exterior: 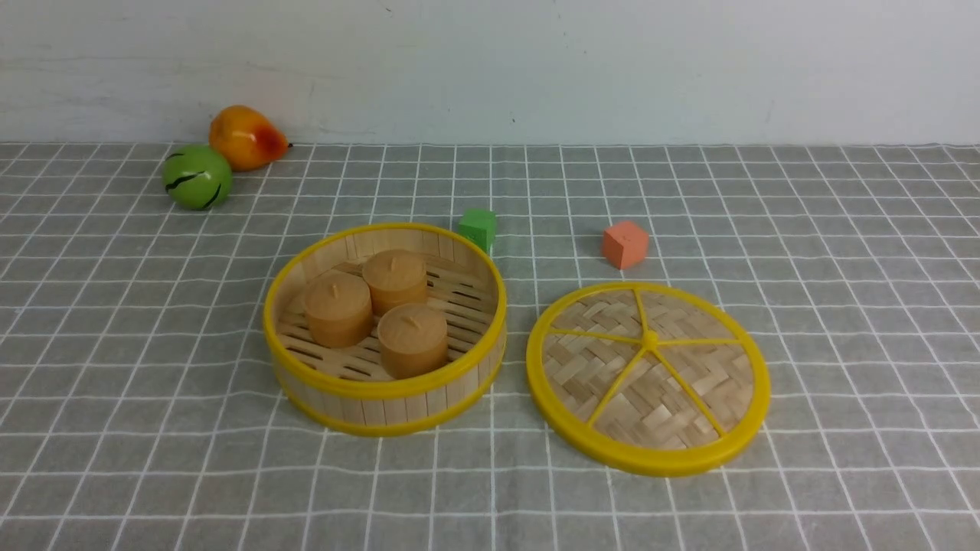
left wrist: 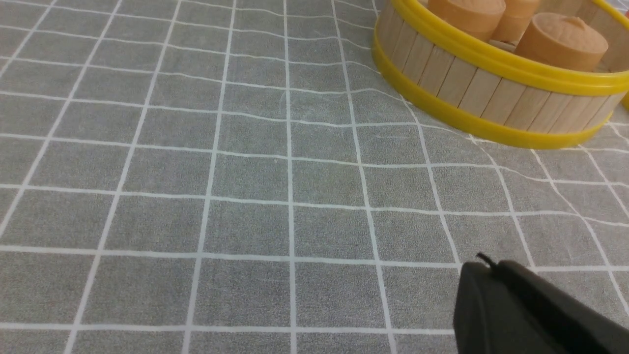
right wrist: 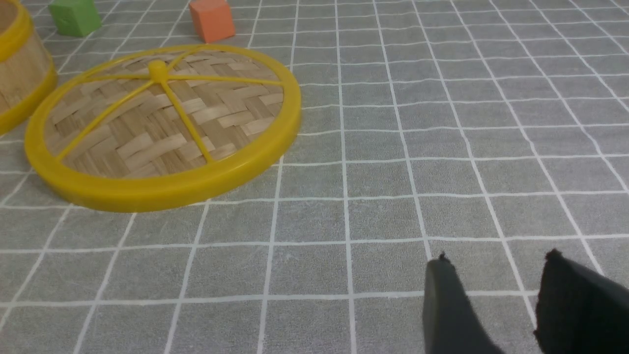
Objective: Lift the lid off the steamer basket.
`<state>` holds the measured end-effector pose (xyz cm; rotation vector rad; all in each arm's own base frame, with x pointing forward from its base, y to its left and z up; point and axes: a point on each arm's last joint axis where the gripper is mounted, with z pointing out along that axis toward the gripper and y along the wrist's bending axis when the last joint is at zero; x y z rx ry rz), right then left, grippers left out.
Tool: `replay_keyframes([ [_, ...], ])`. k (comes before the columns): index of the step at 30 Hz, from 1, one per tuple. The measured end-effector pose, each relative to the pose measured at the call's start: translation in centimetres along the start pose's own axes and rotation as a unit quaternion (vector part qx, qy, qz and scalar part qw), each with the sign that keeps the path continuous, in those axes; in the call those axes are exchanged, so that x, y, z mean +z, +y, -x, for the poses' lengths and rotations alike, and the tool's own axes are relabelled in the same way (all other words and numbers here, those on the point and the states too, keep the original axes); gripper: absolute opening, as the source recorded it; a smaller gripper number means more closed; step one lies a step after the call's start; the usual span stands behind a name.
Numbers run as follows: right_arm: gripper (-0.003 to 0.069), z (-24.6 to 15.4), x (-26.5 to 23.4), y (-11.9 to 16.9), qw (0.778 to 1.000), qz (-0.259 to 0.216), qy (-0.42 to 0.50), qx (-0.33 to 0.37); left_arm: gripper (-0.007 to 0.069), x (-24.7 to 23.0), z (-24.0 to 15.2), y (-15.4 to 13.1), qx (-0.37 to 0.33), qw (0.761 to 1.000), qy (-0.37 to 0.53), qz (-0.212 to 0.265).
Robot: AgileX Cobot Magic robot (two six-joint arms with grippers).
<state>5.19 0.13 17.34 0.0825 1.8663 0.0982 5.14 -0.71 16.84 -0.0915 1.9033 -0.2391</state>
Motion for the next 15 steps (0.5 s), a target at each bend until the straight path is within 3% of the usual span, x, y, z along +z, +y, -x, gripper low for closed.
replay_keyframes([
  [15,0.0241,0.0,0.0,0.0,1.0,0.0,0.0,0.0,0.0005,0.0,0.0,0.0,0.0,1.0,0.0,0.0],
])
